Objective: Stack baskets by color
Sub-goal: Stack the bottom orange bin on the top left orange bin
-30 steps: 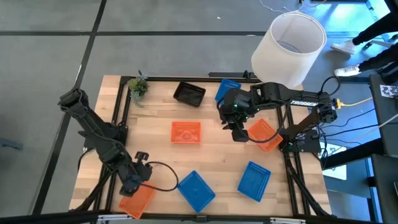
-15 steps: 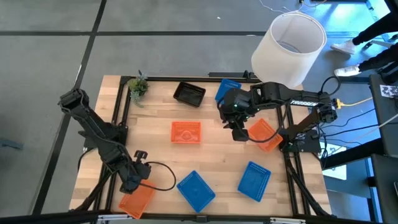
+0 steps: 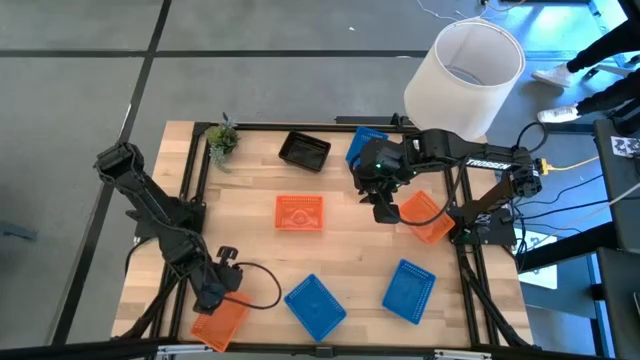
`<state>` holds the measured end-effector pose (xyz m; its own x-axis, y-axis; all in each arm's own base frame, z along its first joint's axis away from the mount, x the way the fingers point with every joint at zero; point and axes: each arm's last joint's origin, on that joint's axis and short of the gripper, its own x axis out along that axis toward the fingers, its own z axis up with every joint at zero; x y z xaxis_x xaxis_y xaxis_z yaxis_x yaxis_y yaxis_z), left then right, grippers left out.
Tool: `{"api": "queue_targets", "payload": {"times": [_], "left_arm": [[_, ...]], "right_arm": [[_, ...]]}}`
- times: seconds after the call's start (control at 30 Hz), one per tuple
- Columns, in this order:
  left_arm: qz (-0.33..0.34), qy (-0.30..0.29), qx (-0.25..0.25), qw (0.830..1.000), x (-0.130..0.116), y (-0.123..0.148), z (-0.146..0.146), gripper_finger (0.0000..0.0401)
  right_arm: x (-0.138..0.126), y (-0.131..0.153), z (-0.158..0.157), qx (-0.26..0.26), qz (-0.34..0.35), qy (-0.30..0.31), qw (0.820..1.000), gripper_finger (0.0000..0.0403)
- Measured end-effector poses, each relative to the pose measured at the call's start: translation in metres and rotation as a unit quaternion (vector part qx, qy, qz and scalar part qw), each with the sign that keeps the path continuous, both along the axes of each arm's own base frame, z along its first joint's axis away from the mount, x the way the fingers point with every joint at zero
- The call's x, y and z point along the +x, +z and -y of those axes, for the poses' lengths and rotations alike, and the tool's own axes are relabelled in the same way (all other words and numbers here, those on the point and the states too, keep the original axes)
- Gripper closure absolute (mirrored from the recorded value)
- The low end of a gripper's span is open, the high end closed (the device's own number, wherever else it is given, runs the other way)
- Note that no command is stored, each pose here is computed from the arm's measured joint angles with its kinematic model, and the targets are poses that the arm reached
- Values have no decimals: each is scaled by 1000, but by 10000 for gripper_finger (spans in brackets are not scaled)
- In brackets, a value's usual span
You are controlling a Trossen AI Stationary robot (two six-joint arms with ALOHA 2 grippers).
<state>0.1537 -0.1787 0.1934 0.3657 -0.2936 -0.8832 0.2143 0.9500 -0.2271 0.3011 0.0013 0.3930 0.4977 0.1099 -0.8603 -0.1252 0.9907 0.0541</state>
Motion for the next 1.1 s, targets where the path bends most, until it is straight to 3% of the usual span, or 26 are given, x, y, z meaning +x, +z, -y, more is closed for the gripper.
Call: {"api": "queue_targets", "payload": {"times": [0.83, 1.1], "left_arm": [[-11, -13, 28, 999, 4, -14, 4, 346], [20, 31, 52, 998, 10, -13, -1, 358]], "right_arm": [[0, 0, 1, -13, 0, -6, 1000, 301], [0, 0, 1, -18, -1, -11, 1000, 301]]}}
